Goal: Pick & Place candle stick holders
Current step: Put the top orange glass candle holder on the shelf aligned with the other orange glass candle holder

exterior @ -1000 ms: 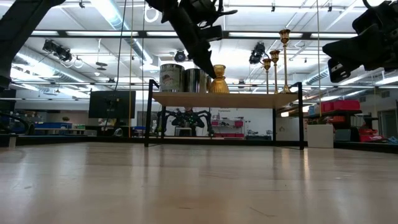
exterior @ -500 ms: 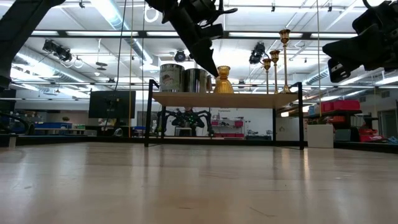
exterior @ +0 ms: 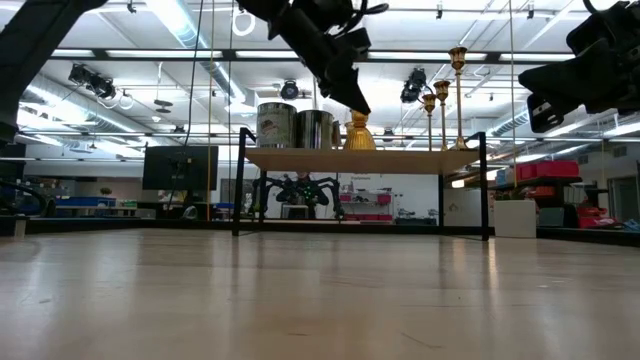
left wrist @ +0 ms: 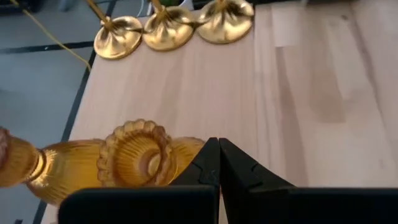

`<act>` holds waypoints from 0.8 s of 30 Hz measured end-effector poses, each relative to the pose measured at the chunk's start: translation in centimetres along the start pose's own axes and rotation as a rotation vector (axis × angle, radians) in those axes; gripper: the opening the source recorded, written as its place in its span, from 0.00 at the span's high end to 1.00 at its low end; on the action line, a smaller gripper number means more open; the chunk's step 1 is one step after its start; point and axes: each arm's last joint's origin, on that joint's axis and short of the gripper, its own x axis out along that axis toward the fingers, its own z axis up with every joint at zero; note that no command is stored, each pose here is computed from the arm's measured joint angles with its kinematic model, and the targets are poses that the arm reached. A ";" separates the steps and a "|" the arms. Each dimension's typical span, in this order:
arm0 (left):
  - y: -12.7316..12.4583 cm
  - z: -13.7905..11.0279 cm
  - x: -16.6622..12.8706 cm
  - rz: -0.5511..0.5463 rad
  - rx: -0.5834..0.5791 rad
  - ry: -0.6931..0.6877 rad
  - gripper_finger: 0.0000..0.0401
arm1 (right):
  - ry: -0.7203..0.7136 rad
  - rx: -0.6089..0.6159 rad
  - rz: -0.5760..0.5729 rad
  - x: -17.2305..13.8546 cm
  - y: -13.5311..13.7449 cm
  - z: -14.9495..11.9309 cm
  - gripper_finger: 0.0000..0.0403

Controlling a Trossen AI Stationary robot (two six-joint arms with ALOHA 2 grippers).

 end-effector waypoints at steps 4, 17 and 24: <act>0.1 -0.1 0.7 0.043 0.000 0.011 0.99 | 0.000 0.000 0.000 0.0 0.0 0.0 0.95; 0.5 -0.4 1.3 0.157 0.030 0.057 0.99 | 0.000 0.000 0.000 0.0 0.0 0.0 0.95; 1.0 -0.5 1.2 0.243 0.031 0.082 0.99 | 0.000 0.000 0.000 0.0 0.0 0.0 0.95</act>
